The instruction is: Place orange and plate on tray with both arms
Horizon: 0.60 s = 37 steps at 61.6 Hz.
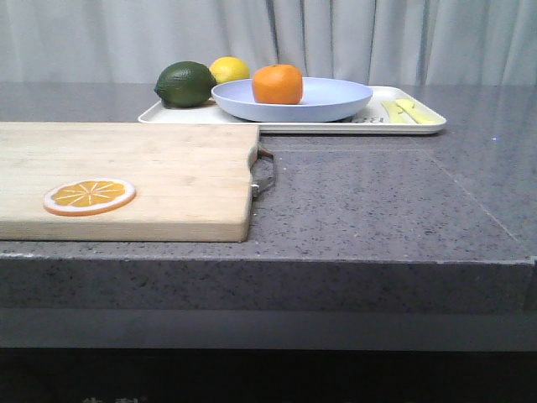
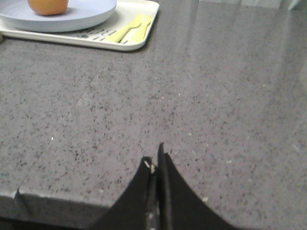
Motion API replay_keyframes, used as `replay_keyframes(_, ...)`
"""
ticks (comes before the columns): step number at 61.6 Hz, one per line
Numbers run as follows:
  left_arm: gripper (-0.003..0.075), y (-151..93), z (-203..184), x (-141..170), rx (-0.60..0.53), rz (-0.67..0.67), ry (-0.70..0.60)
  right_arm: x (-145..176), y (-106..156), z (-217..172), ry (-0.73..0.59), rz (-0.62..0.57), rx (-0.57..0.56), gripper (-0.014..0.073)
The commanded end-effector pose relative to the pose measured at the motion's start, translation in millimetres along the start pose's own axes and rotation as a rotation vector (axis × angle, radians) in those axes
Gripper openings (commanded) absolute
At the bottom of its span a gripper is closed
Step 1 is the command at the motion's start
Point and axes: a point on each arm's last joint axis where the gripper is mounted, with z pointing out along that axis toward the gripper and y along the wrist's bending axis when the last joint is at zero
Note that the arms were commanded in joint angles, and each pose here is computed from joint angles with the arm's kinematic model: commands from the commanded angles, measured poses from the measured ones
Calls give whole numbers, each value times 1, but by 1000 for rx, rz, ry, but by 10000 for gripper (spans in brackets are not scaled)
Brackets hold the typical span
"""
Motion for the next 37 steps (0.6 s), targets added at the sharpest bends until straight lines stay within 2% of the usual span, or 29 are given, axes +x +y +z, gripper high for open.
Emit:
replay_keyframes(1,-17,0,-2,-7,4,-15,-101,3,0,-6,-110,25,4,-112)
replay_keyframes(9,-17,0,-2,-7,4,-15,-101,19,0,-12,-147,28,1,-112)
replay_keyframes(37,-17,0,-2,-7,4,-15,-101,25,1,-19,-130,26,-8,-112)
